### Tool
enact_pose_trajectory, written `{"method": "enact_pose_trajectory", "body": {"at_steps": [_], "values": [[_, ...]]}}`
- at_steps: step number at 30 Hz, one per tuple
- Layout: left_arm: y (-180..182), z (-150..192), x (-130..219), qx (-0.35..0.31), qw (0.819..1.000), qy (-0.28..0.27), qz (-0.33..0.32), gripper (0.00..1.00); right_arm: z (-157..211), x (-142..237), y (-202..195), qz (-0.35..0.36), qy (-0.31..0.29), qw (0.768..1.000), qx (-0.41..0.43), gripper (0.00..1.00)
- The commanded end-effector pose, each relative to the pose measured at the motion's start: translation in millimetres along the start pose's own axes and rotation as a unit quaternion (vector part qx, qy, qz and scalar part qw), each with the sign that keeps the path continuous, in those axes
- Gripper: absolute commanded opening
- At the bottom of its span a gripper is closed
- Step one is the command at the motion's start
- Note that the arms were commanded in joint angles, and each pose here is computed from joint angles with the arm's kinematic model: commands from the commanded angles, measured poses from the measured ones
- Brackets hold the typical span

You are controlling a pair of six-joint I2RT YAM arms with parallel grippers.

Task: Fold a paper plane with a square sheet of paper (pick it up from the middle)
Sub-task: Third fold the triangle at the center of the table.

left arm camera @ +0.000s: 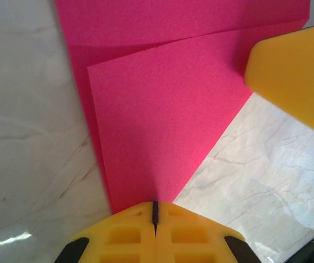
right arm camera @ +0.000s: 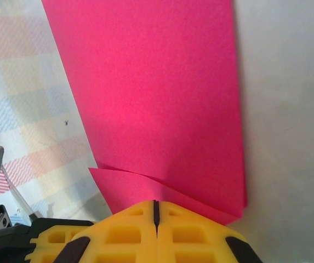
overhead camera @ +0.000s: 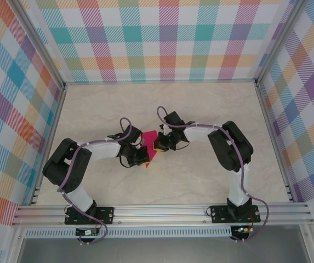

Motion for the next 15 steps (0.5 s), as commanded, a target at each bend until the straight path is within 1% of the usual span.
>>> {"method": "enact_pose_trajectory", "body": {"at_steps": [1,4,10,15], "values": [[13.1,-9.1,-12.7,-0.004,0.998,-0.030,-0.047,0.00,-13.0,27.0,7.3,0.000,-0.042,0.999,0.007,0.01],[9.3,-11.3,-11.1,-0.007,0.999,-0.036,-0.040,0.00,-11.9,24.8,4.7,-0.002,-0.037,0.999,0.003,0.00],[12.6,-9.0,-10.4,-0.006,0.998,-0.036,-0.041,0.00,-18.0,9.8,8.9,-0.029,-0.018,0.999,-0.004,0.00],[12.6,-8.0,-10.5,-0.007,0.999,-0.034,-0.039,0.00,-18.2,-0.1,8.9,-0.031,-0.002,1.000,-0.004,0.00]]}}
Point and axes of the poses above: each hand's point on the last joint's axis, 136 mm out from that joint toward the fingers, its own x axis back along the fingers, its own y axis along the line the jaws close on, z = x × y, the point moved 5 cm from there along x, back along the fingers, and after that the axes turned 10 degrees about x, right-handed, at the moved point
